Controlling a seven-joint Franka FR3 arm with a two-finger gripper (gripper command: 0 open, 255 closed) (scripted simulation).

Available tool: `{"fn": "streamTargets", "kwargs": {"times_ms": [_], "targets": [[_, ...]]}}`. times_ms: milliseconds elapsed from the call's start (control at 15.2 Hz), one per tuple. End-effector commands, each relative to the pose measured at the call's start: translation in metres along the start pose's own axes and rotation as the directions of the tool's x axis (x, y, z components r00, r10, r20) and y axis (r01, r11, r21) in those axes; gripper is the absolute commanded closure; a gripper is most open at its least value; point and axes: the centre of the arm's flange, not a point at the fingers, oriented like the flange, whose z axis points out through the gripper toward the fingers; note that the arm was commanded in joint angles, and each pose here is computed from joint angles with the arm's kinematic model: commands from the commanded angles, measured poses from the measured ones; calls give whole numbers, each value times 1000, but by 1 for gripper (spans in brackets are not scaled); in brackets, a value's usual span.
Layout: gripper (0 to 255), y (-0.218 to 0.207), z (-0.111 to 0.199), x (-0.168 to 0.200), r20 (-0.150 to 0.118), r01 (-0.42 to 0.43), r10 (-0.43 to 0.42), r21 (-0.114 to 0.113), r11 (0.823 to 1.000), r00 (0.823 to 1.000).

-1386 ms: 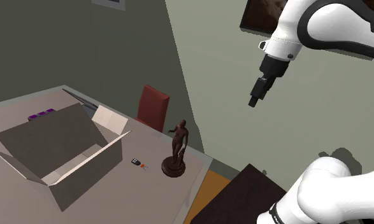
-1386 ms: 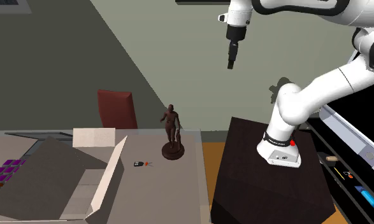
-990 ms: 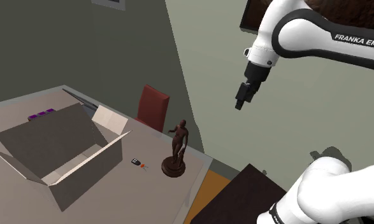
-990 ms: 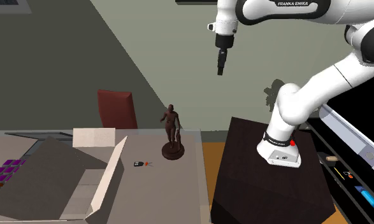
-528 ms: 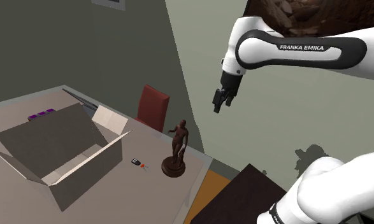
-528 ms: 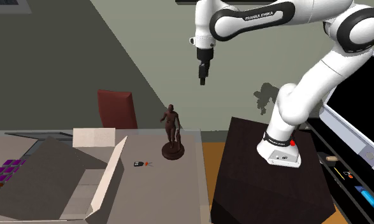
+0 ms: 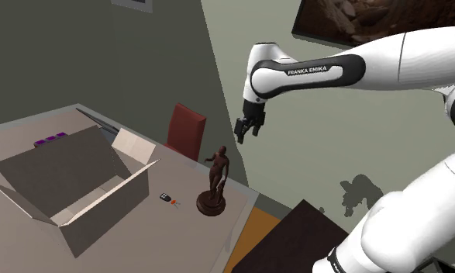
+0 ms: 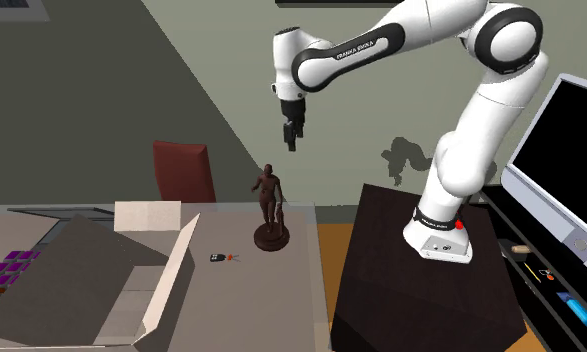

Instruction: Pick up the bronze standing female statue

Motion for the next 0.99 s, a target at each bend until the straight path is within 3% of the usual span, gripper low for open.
{"fn": "streamTargets", "kwargs": {"times_ms": [0, 792, 924], "targets": [[0, 1, 17, 19, 10, -7, 7, 0, 1000, 1000], [0, -2, 122, 147, 71, -45, 45, -4, 999, 996], [0, -2, 132, 153, 74, -47, 47, -4, 999, 996]]}}
